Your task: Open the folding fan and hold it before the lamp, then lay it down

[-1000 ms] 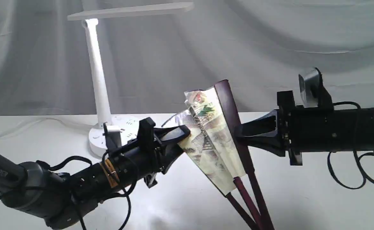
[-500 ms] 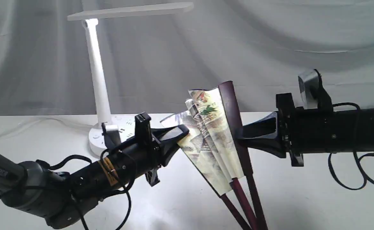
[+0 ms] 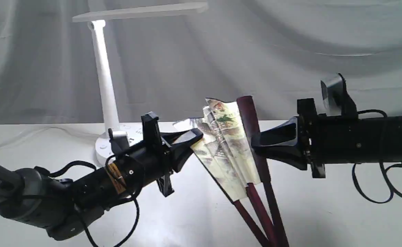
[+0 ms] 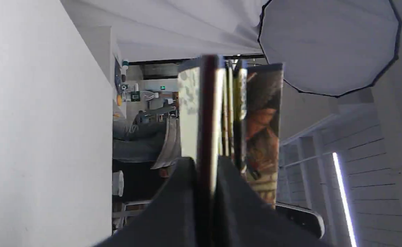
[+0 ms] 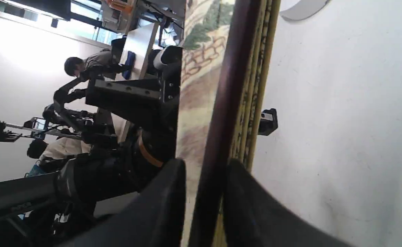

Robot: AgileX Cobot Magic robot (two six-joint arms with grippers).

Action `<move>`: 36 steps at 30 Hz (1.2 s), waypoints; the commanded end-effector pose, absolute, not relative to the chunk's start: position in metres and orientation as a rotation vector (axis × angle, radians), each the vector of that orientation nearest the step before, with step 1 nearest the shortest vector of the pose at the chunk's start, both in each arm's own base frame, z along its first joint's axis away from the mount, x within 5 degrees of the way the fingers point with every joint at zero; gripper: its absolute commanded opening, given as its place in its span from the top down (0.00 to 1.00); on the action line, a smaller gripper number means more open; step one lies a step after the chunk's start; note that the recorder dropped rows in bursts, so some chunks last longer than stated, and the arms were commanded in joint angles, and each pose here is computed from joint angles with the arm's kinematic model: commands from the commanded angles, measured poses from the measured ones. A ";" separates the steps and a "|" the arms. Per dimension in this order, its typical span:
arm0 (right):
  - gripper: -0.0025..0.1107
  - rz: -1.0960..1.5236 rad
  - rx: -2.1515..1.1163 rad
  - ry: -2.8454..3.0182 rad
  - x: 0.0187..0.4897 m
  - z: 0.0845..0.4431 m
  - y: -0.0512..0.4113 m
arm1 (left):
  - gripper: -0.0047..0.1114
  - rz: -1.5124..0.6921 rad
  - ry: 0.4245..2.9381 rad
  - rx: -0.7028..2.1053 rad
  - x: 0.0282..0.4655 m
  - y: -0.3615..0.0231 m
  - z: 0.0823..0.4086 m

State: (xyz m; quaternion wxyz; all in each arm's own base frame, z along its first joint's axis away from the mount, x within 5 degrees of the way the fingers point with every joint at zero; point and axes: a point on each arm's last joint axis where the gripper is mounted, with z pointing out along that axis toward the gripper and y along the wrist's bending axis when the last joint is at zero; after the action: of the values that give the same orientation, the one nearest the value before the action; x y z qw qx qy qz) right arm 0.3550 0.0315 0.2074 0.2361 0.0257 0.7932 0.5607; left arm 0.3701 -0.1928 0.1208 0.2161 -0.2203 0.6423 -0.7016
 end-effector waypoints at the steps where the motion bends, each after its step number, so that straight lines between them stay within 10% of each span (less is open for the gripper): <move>1: 0.73 1.571 0.044 2.142 0.354 0.212 0.033 | 0.96 -1.938 1.775 -0.593 0.371 -0.193 0.132; 36: 0.65 1.546 0.220 2.089 0.378 0.174 0.026 | 0.96 -2.018 1.901 -0.357 0.370 -0.208 0.144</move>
State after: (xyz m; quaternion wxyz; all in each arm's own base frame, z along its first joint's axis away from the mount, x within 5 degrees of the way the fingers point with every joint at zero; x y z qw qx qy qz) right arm 0.3763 0.0264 0.1717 0.2544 0.0869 0.7747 0.5723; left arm 0.3692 -0.2078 0.1361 0.1702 -0.1295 0.6798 -0.7016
